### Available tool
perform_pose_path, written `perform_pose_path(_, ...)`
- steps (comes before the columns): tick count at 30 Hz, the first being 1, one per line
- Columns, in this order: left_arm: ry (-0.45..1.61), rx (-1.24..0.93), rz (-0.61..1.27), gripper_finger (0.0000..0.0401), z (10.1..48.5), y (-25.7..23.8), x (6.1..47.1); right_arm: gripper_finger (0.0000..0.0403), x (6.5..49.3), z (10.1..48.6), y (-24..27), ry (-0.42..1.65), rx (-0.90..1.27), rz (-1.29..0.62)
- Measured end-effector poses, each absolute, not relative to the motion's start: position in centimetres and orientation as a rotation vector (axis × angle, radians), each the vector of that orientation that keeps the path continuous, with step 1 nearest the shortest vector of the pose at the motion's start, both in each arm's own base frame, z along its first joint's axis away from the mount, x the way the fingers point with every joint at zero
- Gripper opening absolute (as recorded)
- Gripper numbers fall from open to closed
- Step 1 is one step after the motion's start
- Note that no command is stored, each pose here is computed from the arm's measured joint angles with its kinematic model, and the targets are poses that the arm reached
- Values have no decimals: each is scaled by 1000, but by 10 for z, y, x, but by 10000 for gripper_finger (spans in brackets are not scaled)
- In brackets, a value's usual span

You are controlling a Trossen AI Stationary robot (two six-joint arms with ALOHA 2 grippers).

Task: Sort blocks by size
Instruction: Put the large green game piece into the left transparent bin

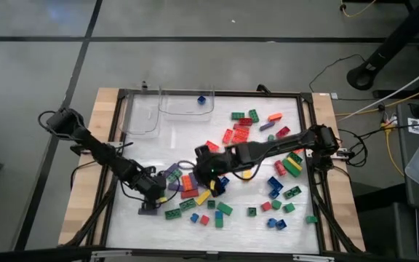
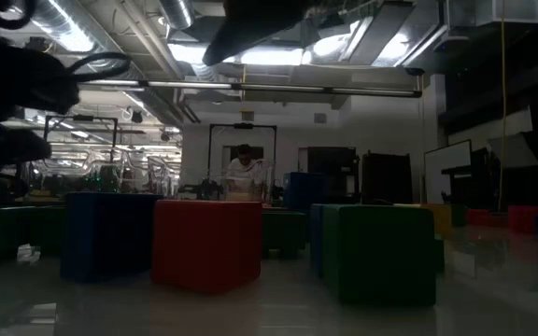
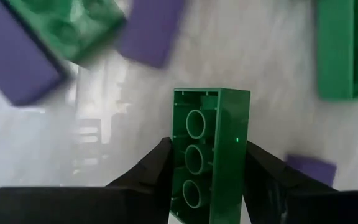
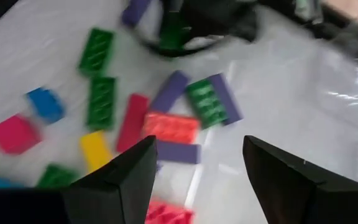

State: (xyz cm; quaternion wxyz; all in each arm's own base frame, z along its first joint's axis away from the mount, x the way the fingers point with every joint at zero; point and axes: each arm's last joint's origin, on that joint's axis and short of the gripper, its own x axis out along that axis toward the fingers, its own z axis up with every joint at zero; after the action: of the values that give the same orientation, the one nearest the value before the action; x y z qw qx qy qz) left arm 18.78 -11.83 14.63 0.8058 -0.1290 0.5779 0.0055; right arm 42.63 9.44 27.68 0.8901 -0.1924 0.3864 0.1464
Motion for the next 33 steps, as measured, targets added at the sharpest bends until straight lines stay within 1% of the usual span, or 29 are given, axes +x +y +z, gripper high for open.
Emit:
perform_pose_path(4,1187,-329,29,129,157,-108,191,238,417,272,110,871,-408,343)
perform_pose_path(9,1094,-386,41,129,178,-89,191,238,413,264,120,926,-347,335)
perform_pose_path(13,1022,-438,77,133,197,-70,184,238,409,250,120,970,-316,328)
perform_pose_path(18,896,-421,152,131,221,-44,166,238,406,235,120,989,-293,338)
perform_pose_path(22,763,-372,300,132,237,-21,147,238,406,225,121,965,-279,361)
perform_pose_path(27,589,-262,591,139,253,4,120,238,405,212,120,950,-278,361)
perform_pose_path(31,539,-161,824,140,256,18,103,238,404,206,120,948,-278,360)
perform_pose_path(33,516,-161,901,141,257,22,99,238,403,202,120,942,-277,360)
